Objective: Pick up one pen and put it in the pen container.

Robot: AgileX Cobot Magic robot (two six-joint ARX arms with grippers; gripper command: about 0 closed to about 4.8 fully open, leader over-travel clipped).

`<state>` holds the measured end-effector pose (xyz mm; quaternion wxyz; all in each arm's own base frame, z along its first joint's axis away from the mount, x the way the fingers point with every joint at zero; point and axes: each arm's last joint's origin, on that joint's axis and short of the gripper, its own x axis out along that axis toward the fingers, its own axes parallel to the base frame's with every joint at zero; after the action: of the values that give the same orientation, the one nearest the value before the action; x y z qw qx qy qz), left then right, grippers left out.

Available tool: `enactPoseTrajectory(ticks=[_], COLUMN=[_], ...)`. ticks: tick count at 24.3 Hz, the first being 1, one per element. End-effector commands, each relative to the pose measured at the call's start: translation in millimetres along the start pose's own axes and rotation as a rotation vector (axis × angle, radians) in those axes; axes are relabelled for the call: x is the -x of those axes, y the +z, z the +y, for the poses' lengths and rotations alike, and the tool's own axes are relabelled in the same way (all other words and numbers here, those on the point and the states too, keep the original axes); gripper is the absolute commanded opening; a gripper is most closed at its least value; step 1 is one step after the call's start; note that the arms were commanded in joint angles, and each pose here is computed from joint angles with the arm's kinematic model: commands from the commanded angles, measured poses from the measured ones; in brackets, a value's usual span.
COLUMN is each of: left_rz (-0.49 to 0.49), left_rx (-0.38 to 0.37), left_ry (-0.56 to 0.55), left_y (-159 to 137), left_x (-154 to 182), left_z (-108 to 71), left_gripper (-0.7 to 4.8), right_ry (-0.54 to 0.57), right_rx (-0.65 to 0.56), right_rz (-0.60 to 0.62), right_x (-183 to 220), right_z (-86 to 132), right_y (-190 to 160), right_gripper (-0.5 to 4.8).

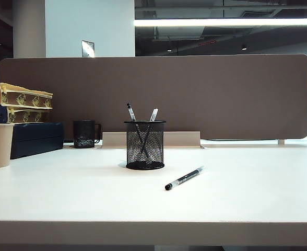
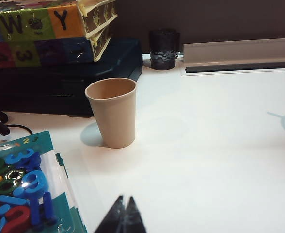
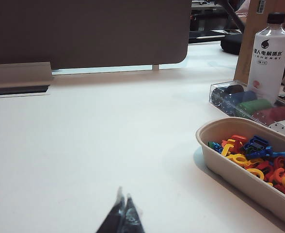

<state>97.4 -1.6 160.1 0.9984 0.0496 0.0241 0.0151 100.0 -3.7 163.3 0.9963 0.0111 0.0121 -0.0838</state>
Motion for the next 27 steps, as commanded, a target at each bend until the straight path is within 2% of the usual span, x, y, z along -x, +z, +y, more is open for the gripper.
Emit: enactPoseTrajectory(ticks=[1,8,13,18,27], left_rz=[-0.01,-0.012,-0.013,-0.089,-0.133], left_rx=[0.001,0.003,0.031,0.043,0.068], left_ry=[-0.002,-0.033,-0.033,-0.042,-0.041], left_y=[2.0,2.0,2.1,9.8,21.8], left_x=[0.3,0.3,0.3,0.8,3.8], left_z=[0.2,-0.8,-0.8,-0.4,0.9], left_gripper=[-0.05,-0.02,-0.02,-0.03,-0.02], right_ry=[0.001,0.002,0.033,0.034,0.036], right_rx=[0.002,-0.001,-0.013,-0.039,-0.055], right_rz=[-0.007,-0.01,-0.02,-0.055,-0.113], right_x=[-0.2,-0.2,-0.1,0.0,0.6], right_z=[0.1,0.1,1.1,1.1,1.1], right_y=[-0.2,0.1,1.2,4.7,10.8], right_gripper=[-0.02,-0.01,-0.01,-0.02,-0.02])
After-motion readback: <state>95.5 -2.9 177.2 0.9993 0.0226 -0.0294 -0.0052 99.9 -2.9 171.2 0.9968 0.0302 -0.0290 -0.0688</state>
